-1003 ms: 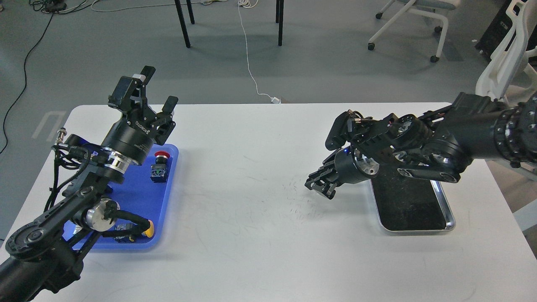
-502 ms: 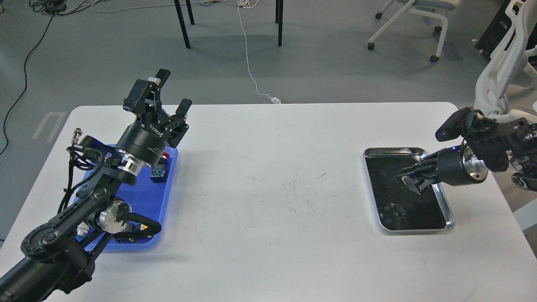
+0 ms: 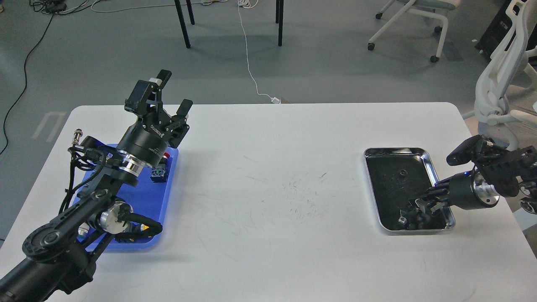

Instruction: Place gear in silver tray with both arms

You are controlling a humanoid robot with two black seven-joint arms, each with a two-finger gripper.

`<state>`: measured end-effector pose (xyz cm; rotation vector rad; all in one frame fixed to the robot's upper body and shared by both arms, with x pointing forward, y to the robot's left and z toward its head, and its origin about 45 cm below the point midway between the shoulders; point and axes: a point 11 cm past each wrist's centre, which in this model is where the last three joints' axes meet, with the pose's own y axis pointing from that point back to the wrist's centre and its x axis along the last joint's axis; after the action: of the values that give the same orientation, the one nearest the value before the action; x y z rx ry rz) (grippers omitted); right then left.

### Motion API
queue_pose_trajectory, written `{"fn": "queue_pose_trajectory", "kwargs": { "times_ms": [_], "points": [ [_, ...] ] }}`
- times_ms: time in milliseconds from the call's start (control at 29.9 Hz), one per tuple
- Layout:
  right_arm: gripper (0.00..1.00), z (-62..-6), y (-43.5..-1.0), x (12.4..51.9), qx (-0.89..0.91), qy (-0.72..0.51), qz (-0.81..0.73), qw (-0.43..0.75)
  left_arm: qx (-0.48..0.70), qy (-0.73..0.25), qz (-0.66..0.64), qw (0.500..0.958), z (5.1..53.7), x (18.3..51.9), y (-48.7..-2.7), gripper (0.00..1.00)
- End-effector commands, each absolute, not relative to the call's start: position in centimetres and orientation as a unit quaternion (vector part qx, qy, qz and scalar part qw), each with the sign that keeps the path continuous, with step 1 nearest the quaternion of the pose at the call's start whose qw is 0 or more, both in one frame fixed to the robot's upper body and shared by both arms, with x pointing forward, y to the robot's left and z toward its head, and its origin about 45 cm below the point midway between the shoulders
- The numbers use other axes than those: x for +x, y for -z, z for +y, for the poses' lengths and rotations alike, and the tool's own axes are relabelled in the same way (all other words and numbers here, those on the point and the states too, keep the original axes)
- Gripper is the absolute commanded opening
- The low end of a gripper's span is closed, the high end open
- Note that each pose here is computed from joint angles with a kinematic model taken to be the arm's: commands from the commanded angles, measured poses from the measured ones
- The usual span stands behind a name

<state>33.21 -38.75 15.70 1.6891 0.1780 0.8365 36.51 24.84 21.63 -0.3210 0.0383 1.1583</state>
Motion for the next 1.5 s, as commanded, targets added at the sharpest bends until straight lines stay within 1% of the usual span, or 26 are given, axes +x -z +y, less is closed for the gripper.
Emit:
{"fn": "queue_pose_trajectory", "kwargs": {
  "times_ms": [0,100,167,268,301,401,502,635,736,936,1037,1137,1271,1471],
  "points": [
    [0.32,-38.8,-15.4,33.0,0.725,-0.356,0.078,0.585,-0.148,-0.546,0.016,0.825,25.1,36.5,-21.7,0.98],
    [0.47,-38.7,-15.4,33.0,0.726,-0.357,0.078,0.583,-0.148,-0.546,0.016,0.825,25.2,36.5,-21.6,0.98],
    [0.67,-38.6,-15.6,33.2,0.727,-0.359,0.073,0.581,-0.148,-0.546,0.016,0.825,25.2,36.5,-21.6,0.98],
    [0.92,-37.7,-16.3,34.0,0.733,-0.369,0.052,0.569,-0.147,-0.546,0.015,0.825,25.2,36.6,-21.7,0.98],
    [0.94,-37.3,-16.7,34.4,0.736,-0.374,0.041,0.563,-0.147,-0.546,0.015,0.825,25.2,36.6,-21.7,0.98],
    [0.96,-35.7,-19.0,36.4,0.748,-0.395,-0.016,0.533,-0.147,-0.546,0.014,0.825,25.2,36.6,-21.8,0.98],
    [0.96,-33.5,-21.3,38.2,0.785,-0.384,-0.122,0.470,-0.149,-0.546,0.016,0.824,25.1,36.5,-21.7,0.98],
    [0.98,-31.0,-22.3,39.5,0.843,-0.287,-0.288,0.353,-0.149,-0.547,0.019,0.824,25.0,36.5,-21.5,0.98],
    [0.98,-30.3,-22.9,40.5,0.858,-0.195,-0.400,0.257,-0.149,-0.547,0.020,0.823,25.0,36.4,-21.4,0.98],
    [0.99,-28.2,-22.8,41.6,0.845,-0.019,-0.528,0.076,-0.146,-0.553,0.022,0.820,25.4,36.4,-21.0,0.98],
    [0.99,-27.3,-22.3,41.8,0.827,0.047,-0.560,0.010,-0.137,-0.557,0.036,0.818,25.7,36.2,-20.3,0.98],
    [0.99,-26.9,-21.5,41.4,0.815,0.081,-0.574,-0.030,-0.114,-0.565,0.071,0.814,25.7,35.6,-18.7,0.98],
    [0.99,-27.0,-20.0,40.7,0.801,0.105,-0.587,-0.047,-0.117,-0.582,0.093,0.799,26.2,34.8,-17.2,0.98],
    [0.99,-25.6,-18.8,39.5,0.806,0.130,-0.575,-0.053,-0.119,-0.580,0.103,0.799,25.5,34.5,-16.7,0.98]
  ]
}}
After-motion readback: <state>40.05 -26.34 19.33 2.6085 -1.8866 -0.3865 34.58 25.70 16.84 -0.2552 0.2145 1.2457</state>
